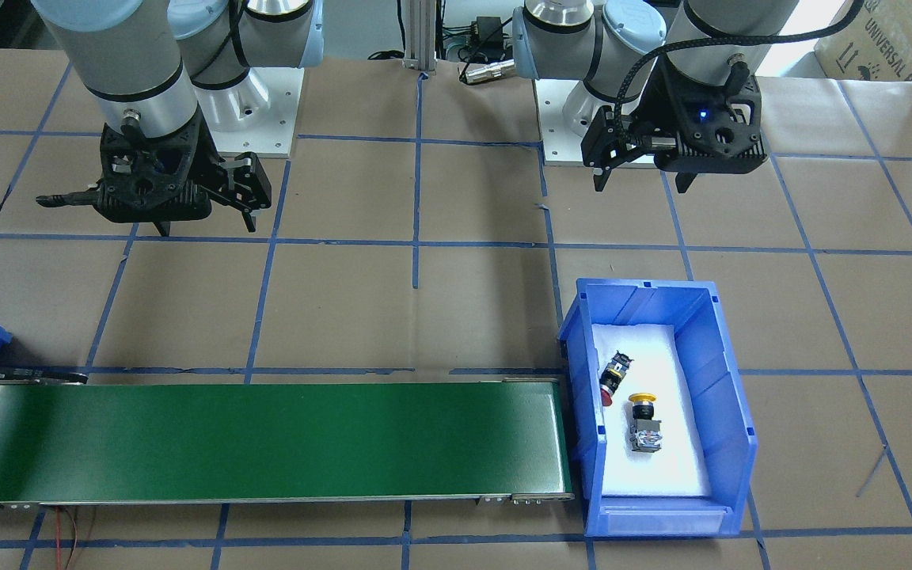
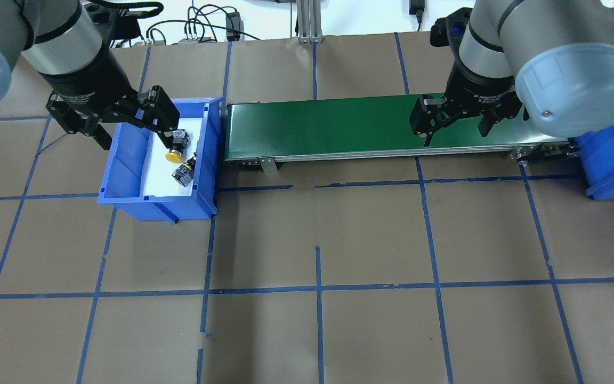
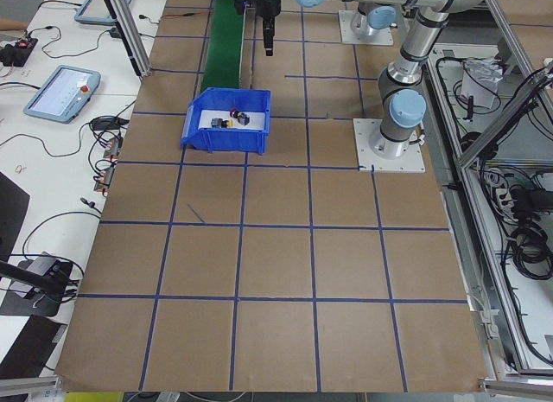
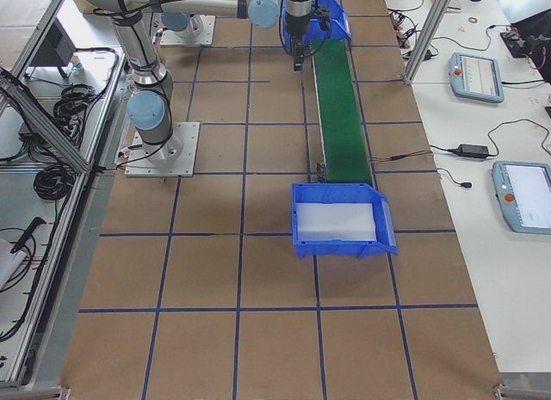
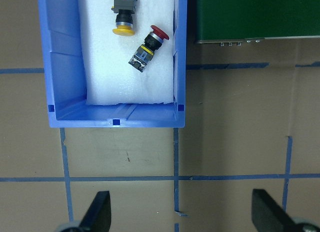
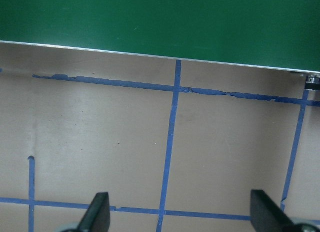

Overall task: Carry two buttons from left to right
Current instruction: 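Move the left gripper over the blue bin above the buttons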

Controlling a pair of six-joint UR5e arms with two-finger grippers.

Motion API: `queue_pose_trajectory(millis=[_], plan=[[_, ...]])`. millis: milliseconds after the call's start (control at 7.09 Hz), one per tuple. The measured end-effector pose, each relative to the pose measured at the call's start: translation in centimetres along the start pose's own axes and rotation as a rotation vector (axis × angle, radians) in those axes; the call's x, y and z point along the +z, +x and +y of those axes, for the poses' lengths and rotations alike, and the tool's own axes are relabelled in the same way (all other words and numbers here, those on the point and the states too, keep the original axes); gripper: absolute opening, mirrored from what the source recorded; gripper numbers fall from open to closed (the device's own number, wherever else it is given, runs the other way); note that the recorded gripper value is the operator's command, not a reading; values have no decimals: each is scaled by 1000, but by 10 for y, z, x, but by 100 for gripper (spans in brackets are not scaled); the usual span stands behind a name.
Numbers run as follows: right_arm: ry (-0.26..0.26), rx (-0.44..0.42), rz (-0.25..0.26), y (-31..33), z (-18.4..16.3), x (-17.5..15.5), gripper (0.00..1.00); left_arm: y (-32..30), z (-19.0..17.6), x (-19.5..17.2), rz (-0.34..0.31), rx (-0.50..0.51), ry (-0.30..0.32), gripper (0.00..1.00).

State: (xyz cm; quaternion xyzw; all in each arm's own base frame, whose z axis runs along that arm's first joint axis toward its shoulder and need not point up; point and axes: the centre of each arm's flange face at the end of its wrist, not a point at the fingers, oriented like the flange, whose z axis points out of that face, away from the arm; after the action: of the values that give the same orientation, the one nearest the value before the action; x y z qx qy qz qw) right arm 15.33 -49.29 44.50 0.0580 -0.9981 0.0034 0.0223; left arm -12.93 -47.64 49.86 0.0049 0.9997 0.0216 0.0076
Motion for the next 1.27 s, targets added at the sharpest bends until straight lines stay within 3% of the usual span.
queue_pose_trajectory(millis=[1269], plan=[[0, -2, -3, -1, 0, 0, 100, -10, -16, -1, 8, 18, 27, 100]])
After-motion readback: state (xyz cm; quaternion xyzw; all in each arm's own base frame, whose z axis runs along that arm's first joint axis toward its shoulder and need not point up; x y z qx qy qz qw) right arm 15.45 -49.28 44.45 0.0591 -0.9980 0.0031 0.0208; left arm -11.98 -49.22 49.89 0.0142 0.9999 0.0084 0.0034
